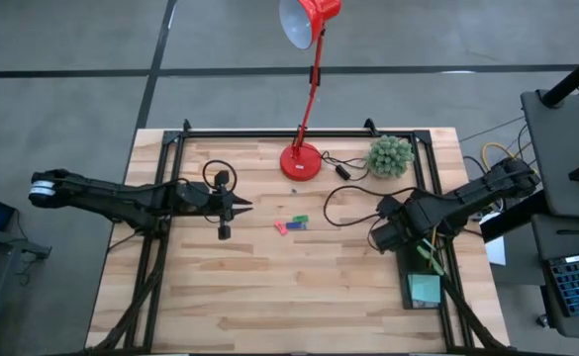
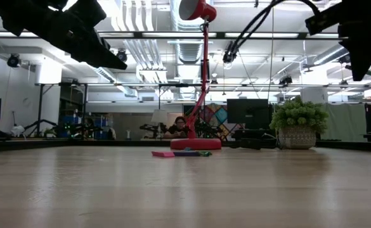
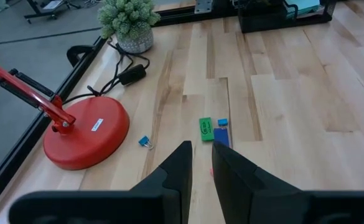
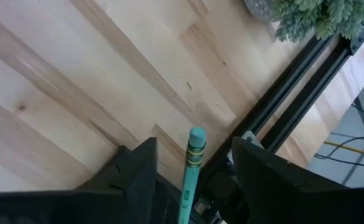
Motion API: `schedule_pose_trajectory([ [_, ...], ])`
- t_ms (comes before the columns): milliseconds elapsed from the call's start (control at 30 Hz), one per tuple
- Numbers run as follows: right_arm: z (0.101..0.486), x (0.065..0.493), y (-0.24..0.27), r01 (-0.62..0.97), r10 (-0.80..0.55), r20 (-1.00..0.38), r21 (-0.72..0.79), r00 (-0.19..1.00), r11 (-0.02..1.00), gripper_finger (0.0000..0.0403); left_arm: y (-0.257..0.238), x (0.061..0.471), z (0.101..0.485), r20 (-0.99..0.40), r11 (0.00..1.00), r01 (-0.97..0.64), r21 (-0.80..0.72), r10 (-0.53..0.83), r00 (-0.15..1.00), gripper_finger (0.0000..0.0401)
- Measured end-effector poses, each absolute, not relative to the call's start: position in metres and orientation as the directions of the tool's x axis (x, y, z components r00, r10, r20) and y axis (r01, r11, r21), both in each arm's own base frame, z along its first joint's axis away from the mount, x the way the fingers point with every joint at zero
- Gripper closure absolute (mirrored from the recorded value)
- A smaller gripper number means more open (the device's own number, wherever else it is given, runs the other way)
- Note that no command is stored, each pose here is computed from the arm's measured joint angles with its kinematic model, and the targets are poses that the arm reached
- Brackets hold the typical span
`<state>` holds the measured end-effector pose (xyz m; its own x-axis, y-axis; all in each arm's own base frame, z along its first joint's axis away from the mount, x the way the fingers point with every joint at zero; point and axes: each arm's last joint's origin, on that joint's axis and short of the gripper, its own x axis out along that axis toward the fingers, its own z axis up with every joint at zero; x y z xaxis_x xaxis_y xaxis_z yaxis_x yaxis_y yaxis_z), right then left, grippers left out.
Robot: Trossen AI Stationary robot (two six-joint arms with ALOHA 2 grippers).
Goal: Pick and place office supplies into organizer
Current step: Put the blue pencil into the black desk organizer
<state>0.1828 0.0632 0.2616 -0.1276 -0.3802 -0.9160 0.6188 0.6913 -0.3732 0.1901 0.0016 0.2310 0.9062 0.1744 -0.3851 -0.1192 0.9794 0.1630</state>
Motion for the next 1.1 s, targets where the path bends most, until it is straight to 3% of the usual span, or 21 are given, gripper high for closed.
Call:
schedule_pose_trajectory([
  [367, 0.262, 0.182, 0.065, 0.625, -0.310, -0.938, -0.337, -0.157, 0.704, 0.0381, 0.002, 0.190, 0.231, -0.385, 0.979, -0.119, 0.163, 0.174, 0.906, 0.0354],
  [733, 0.286, 0.187, 0.069, 0.621, -0.273, -0.960, -0.252, -0.063, 0.742, 0.0386, 0.002, 0.190, 0.231, -0.385, 0.979, -0.119, 0.163, 0.174, 0.906, 0.0354],
  [1100, 0.312, 0.140, 0.087, 0.628, -0.319, -0.922, -0.117, 0.220, 0.769, 0.0387, 0.002, 0.190, 0.230, -0.387, 0.979, -0.119, 0.163, 0.174, 0.906, 0.0354],
])
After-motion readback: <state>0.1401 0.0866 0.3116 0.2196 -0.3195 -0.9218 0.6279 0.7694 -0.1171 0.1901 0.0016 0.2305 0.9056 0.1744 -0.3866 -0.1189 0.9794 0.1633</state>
